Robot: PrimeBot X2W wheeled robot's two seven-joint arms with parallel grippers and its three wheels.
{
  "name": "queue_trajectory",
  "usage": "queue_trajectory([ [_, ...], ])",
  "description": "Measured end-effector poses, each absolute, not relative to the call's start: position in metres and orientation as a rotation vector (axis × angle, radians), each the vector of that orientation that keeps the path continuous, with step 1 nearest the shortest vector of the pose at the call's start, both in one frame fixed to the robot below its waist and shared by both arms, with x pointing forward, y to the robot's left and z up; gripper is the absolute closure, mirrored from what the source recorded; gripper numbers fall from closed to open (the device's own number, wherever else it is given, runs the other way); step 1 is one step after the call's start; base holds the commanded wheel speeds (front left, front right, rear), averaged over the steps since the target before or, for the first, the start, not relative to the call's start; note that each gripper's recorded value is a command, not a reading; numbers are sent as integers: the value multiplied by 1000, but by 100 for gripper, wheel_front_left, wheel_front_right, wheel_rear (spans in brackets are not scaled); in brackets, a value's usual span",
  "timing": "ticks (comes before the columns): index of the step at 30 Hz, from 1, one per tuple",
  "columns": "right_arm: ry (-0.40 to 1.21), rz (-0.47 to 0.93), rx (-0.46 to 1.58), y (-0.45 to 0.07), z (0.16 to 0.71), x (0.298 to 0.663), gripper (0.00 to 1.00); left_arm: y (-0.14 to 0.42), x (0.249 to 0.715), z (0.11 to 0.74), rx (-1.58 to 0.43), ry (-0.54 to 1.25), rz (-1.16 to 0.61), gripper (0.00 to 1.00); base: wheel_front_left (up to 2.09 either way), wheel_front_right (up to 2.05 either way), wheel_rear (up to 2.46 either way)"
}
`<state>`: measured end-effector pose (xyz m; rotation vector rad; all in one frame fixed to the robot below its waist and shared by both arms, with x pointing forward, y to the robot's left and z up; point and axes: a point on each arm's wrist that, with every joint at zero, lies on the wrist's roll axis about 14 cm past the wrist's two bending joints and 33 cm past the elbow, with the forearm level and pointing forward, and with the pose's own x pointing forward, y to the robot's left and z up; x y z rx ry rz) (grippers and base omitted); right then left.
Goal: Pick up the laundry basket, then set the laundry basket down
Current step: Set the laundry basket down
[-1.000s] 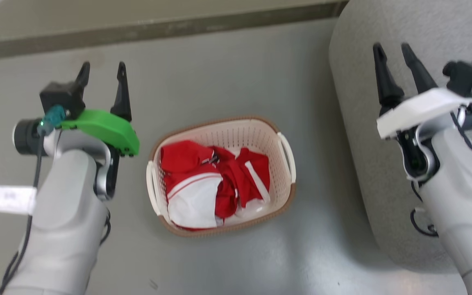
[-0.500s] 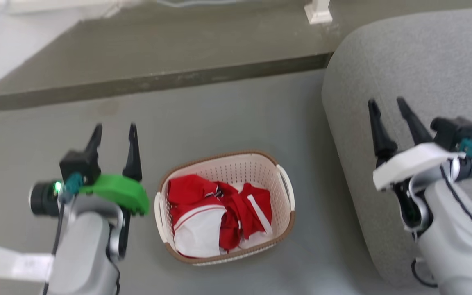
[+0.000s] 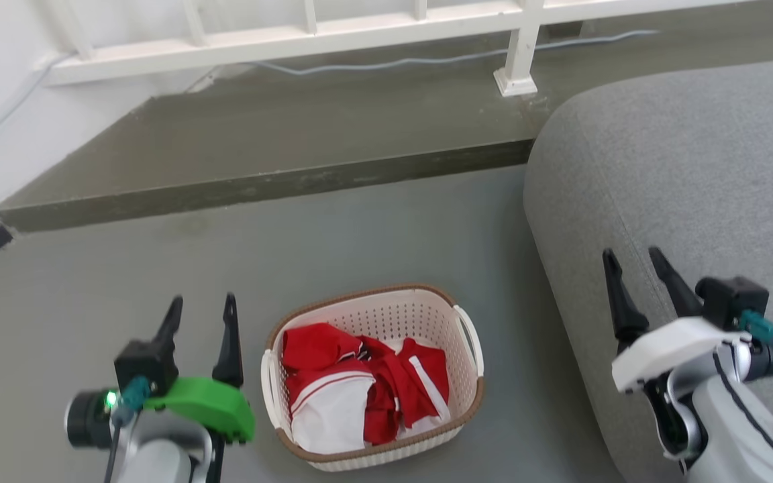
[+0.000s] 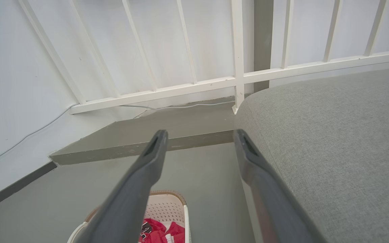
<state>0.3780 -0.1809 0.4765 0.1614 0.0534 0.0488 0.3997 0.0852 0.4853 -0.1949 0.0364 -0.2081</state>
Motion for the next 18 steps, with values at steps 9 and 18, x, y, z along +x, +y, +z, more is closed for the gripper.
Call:
queue_trajectory([
  [9,73,34,156,-181,468,357,0,91,374,477,-200,60,-188,0,0,0,0],
  [18,53,51,146,-176,474,353,0,94,363,481,-207,42,-180,0,0,0,0],
])
